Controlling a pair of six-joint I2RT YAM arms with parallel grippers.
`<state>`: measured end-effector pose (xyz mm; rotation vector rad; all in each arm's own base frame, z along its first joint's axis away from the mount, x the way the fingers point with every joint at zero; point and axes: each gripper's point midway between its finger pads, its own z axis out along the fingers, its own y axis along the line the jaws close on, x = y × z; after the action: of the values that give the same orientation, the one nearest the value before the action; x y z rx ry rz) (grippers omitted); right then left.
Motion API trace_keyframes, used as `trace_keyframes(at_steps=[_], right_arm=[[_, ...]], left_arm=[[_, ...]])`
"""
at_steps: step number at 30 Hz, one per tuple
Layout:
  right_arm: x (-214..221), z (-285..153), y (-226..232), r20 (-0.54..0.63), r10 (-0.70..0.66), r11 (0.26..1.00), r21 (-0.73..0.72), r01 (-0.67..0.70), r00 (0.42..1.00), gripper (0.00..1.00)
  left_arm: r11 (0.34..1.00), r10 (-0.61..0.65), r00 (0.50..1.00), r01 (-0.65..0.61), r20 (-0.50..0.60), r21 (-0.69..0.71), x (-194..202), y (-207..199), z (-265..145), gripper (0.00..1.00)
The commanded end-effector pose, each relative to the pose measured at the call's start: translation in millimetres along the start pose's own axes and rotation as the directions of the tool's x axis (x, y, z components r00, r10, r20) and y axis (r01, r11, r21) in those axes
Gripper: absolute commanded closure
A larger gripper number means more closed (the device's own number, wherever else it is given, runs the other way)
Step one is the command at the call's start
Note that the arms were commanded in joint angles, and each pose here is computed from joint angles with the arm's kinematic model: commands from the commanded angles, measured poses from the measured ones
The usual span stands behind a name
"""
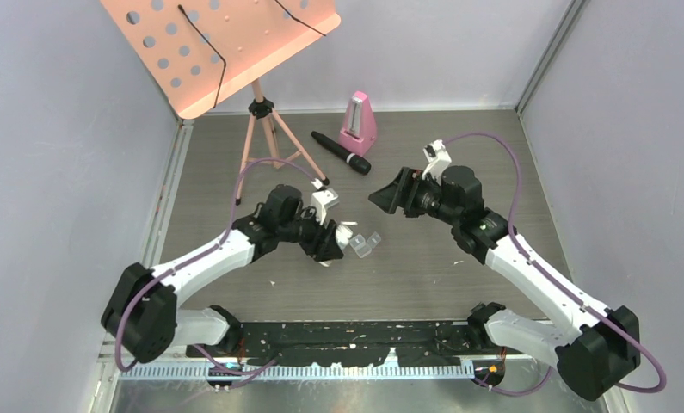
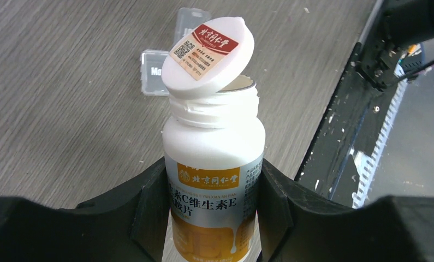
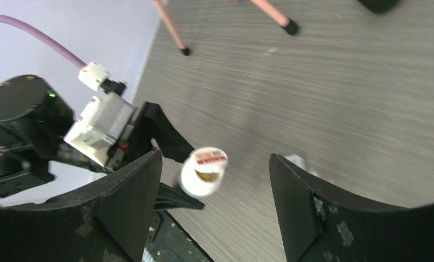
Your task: Sort the pills into containers
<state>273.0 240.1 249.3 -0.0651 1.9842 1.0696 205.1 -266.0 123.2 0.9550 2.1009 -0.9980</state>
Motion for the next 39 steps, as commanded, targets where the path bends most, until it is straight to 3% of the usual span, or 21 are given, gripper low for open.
trace_keyframes(at_steps=[1, 10, 15, 20, 39], right_arm=[[4.3, -18.2, -47.1, 0.044, 0.024, 0.978, 0.206, -0.032, 0.999, 0.21], [25.6, -46.0, -109.1, 0.078, 0.132, 0.904, 0.4, -0.153, 0.988, 0.23], [47.1, -50.5, -128.9, 0.028, 0.185, 0.862, 0.476, -0.176, 0.982, 0.33], [62.2, -50.5, -136.9, -0.008, 0.216, 0.848, 0.496, -0.183, 0.976, 0.39], [90.2, -48.1, -151.1, -0.048, 0.273, 0.83, 0.517, -0.21, 0.961, 0.4]], left_arm=[[0.996, -0.079, 0.996, 0.077, -0.044, -0.055, -11.8, 9.6, 10.2, 1.0], [0.995, -0.074, 0.983, 0.064, -0.165, -0.07, 0.5, 10.9, 41.3, 1.0], [0.994, -0.071, 0.972, 0.05, -0.223, -0.101, 10.3, 15.4, 50.6, 1.0], [0.991, -0.084, 0.961, 0.052, -0.263, -0.124, 16.3, 18.9, 53.1, 1.0], [0.987, -0.032, 0.924, -0.031, -0.38, -0.159, 23.8, 11.8, 62.7, 1.0]])
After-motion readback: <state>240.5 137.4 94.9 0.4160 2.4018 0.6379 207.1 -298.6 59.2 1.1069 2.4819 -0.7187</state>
